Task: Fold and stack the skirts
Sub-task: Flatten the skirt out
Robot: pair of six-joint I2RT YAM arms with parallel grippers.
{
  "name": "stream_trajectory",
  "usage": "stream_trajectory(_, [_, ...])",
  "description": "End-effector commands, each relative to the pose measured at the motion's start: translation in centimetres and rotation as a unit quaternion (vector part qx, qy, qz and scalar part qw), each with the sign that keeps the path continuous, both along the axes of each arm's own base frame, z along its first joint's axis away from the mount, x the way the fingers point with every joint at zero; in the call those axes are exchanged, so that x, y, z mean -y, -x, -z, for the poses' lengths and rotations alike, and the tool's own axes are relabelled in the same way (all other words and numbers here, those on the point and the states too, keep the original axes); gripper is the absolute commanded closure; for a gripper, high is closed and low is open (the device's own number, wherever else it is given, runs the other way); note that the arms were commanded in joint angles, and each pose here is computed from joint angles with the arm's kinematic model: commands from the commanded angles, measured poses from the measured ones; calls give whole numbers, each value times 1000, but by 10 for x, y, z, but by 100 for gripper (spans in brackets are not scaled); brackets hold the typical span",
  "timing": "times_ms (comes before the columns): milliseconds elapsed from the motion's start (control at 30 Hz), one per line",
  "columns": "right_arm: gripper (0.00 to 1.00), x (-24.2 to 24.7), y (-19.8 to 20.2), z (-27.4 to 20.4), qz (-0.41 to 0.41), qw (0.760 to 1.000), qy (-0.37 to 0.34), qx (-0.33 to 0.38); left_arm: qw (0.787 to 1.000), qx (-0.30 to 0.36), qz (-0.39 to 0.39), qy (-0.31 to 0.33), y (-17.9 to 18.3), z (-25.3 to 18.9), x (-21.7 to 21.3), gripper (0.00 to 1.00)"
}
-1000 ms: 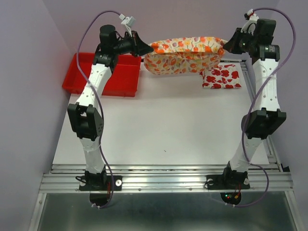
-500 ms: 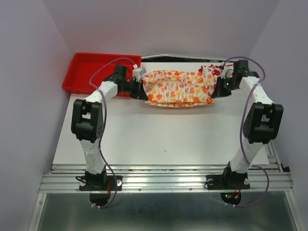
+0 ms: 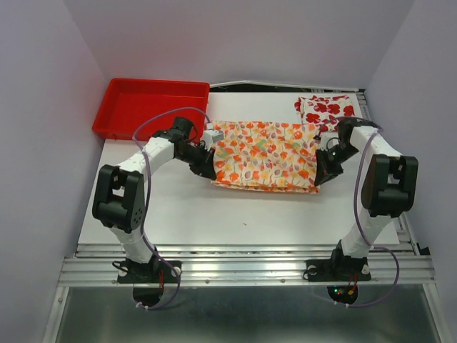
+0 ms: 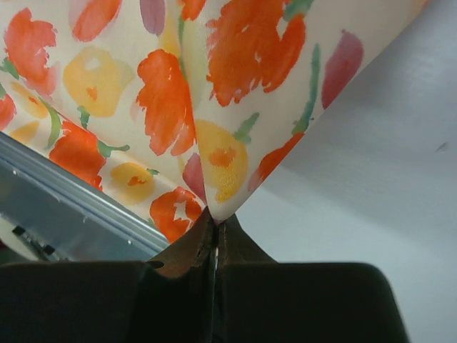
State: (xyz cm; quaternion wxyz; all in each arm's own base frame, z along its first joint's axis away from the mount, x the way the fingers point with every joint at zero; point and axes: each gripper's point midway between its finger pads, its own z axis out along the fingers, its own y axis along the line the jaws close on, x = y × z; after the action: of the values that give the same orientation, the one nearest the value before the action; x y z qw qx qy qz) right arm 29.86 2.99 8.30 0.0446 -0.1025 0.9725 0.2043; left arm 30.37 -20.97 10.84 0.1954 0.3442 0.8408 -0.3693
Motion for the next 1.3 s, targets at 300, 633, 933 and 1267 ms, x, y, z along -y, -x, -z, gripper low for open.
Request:
stream_trajectory(300, [93, 57, 41, 22, -84, 986, 136, -48, 975, 27, 183, -124, 93, 28, -16, 54])
stream_trajectory(633, [65, 122, -53, 36, -41, 947, 312, 60, 982, 149, 80, -87, 23, -27, 3, 43])
stream_trajectory(933, [23, 132, -107, -8, -17, 936, 332, 117, 974, 200, -15, -105, -44, -37, 9, 41])
stream_trajectory(1267, [39, 104, -106, -22, 0, 959, 256, 119, 968, 223, 1, -114, -116, -11, 42, 48])
